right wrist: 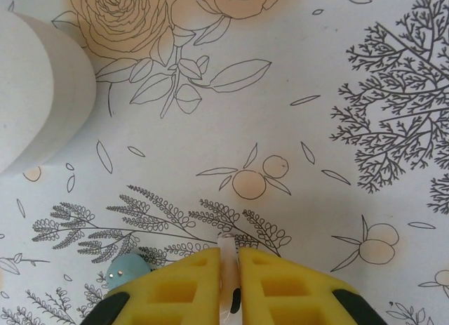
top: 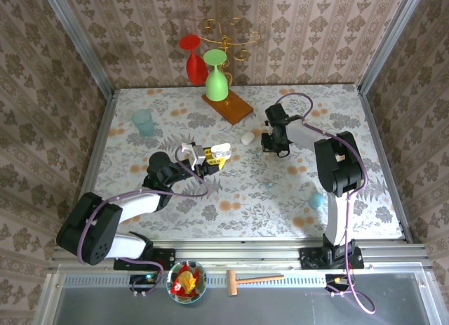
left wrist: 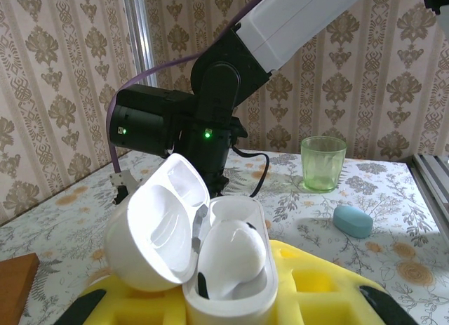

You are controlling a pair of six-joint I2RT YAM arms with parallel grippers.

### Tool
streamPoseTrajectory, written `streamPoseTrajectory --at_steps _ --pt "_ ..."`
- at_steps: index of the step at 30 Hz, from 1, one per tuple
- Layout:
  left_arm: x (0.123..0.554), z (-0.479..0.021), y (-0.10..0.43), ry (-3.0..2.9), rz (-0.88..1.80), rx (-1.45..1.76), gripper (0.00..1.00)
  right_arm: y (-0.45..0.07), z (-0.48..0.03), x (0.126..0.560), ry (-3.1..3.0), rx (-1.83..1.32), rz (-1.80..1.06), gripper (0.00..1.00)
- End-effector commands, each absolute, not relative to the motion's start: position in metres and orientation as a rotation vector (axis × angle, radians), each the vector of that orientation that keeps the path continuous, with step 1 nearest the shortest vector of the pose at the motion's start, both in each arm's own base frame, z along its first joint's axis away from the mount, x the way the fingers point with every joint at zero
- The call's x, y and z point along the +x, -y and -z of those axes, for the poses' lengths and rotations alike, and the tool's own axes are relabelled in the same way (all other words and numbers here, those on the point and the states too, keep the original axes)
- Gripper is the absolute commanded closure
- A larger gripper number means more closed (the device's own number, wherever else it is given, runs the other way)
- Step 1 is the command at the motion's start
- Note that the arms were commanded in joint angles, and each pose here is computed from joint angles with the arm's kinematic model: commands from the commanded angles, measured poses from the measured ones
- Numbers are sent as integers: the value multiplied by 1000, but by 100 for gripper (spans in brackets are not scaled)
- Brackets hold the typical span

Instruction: Insert wireless bluetooth earbuds into charging case

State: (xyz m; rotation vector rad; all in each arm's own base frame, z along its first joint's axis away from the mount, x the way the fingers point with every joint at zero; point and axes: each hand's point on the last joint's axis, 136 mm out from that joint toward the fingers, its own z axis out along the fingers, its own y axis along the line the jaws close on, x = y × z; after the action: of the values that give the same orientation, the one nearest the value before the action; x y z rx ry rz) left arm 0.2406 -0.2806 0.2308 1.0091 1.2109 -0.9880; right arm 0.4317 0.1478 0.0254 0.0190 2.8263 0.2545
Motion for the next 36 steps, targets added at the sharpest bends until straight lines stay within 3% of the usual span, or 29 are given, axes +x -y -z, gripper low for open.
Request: streamPoseTrajectory --at_steps 1,8,16,19,28,36 --pt "237 -241 280 -1143 973 1027 100 -146 -20 416 -2873 -19 -269 89" --pt "236 -241 280 -1141 973 1027 100 -141 -7 413 -2906 -52 -246 83" --pt "237 -240 278 -1148 962 1020 100 -132 -23 413 -2875 -56 -171 91" --pt "238 -240 278 -1148 949 1015 100 -119 -34 407 -2851 -82 -15 95" --pt "247 -244 268 -1159 895 960 100 -85 -35 385 -2797 -281 721 95" --pt "249 -251 259 -1166 844 930 99 -109 -23 372 -2753 -416 880 91"
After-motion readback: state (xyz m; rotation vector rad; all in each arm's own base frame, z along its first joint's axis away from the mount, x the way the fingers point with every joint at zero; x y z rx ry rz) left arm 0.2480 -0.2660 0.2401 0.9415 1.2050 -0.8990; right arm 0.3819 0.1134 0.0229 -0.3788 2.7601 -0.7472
